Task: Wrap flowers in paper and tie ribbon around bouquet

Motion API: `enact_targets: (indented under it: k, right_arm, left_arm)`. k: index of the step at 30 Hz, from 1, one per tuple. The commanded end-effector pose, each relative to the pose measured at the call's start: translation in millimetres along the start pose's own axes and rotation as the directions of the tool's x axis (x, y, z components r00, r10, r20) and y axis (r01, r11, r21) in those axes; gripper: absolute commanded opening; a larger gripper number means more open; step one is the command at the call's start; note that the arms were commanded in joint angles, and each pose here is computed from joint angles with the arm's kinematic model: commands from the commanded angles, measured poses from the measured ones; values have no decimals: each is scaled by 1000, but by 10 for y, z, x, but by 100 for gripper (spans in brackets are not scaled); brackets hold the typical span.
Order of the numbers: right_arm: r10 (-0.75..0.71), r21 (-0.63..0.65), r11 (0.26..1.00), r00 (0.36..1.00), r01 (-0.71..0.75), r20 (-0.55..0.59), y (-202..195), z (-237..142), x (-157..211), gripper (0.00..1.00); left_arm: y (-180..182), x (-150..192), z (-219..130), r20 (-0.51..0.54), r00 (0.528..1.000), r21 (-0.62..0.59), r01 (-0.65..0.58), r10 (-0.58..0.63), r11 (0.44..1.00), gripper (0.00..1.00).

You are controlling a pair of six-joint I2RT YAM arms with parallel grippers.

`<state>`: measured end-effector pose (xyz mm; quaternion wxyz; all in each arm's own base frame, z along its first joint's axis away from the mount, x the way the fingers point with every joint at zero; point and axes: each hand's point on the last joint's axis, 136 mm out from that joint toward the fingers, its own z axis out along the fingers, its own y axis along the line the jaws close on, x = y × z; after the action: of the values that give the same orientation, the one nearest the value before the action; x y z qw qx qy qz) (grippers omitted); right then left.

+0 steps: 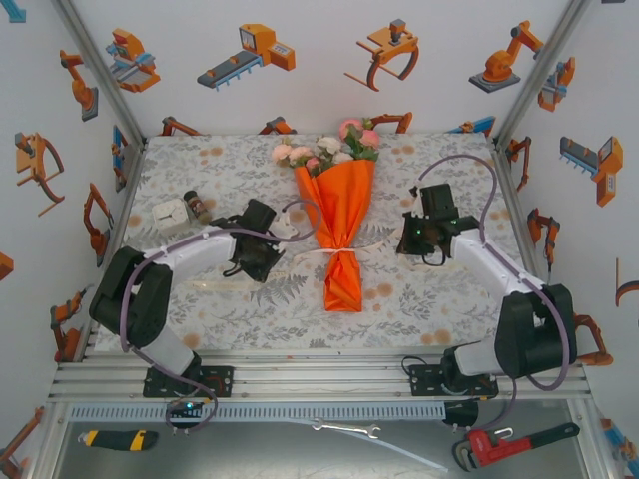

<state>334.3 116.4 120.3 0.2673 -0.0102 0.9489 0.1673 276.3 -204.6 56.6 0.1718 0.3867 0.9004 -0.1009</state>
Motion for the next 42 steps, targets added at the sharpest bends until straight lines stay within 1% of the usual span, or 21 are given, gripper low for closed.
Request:
enact_targets:
  k: [1, 2, 3, 5, 6, 7, 8, 10, 12, 13, 14, 16, 17, 24, 28, 31, 34, 38, 40, 41, 42]
  right_arm:
    - [18, -27, 999, 998, -17, 53, 111, -209, -138, 0]
    - [23, -33, 999, 998, -21, 59, 127, -232, -151, 0]
    - [32, -42, 999, 997, -29, 71, 153, -268, -175, 0]
    - [54, -76, 996, 995, -48, 88, 215, -321, -208, 0]
    - [65, -107, 993, 993, -55, 94, 266, -336, -219, 0]
    - [74, -142, 988, 992, -59, 99, 333, -357, -231, 0]
    - [80, -167, 984, 992, -62, 101, 383, -372, -235, 0]
    - [87, -219, 974, 991, -64, 98, 498, -405, -229, 0]
    - [78, -254, 966, 993, -52, 94, 595, -429, -213, 0]
    - [74, -265, 963, 993, -48, 90, 635, -438, -199, 0]
    - [74, -272, 961, 994, -50, 82, 659, -439, -187, 0]
    - [77, -292, 955, 995, -54, 68, 712, -467, -188, 0]
    - [78, -297, 953, 995, -56, 62, 734, -486, -183, 0]
    - [47, -345, 938, 995, -12, 92, 931, -587, -292, 0]
    - [68, -334, 942, 992, -28, 109, 953, -549, -452, 0]
    - [101, -295, 953, 989, -63, 113, 1029, -444, -628, 0]
    - [113, -296, 952, 988, -77, 106, 1282, -234, -772, 0]
    - [152, -362, 925, 986, -116, 72, 1811, 143, -867, 0]
    - [148, -400, 908, 988, -120, 41, 2135, 279, -843, 0]
    - [136, -422, 900, 990, -111, 29, 2323, 333, -816, 3]
    - [119, -448, 889, 993, -97, 21, 2512, 349, -786, 10]
  left_arm:
    - [-58, -428, -499, 249, 967, 53, 46, -58, 998, 0]
    - [-88, -543, -651, 317, 946, 64, 50, -68, 997, 0]
    - [-144, -688, -840, 399, 913, 90, 54, -86, 994, 0]
    - [-291, -975, -1196, 552, 822, 162, 55, -137, 985, 0]
    - [-422, -1123, -1391, 627, 763, 215, 25, -158, 976, 0]
    - [-531, -1237, -1558, 679, 713, 252, -3, -175, 968, 0]
    - [-585, -1319, -1676, 714, 673, 272, -11, -194, 962, 0]
    - [-652, -1508, -1931, 781, 568, 329, -19, -261, 944, 0]
    - [-642, -1636, -1997, 800, 499, 383, 5, -334, 924, 0]
    - [-662, -1677, -1952, 792, 502, 402, -1, -347, 916, 0]
    - [-682, -1705, -1905, 784, 518, 403, -3, -344, 915, 0]
    - [-701, -1707, -1747, 756, 573, 377, 17, -318, 926, 0]
    - [-701, -1701, -1711, 750, 586, 364, 22, -307, 931, 0]
    - [-743, -1644, -1658, 748, 602, 330, 30, -281, 943, 0]
    - [-798, -1571, -1619, 742, 628, 290, 13, -234, 957, 0]
    - [-880, -1537, -1608, 735, 643, 296, -20, -215, 955, 0]
    - [-992, -1526, -1632, 732, 646, 329, -58, -215, 943, 0]
    - [-1125, -1507, -1668, 748, 633, 337, -101, -201, 936, 0]
    - [-1185, -1496, -1690, 753, 629, 337, -121, -190, 934, 0]
    - [-1204, -1492, -1701, 757, 626, 334, -130, -184, 934, 0]
    - [-1220, -1491, -1710, 761, 623, 330, -136, -178, 934, 0]
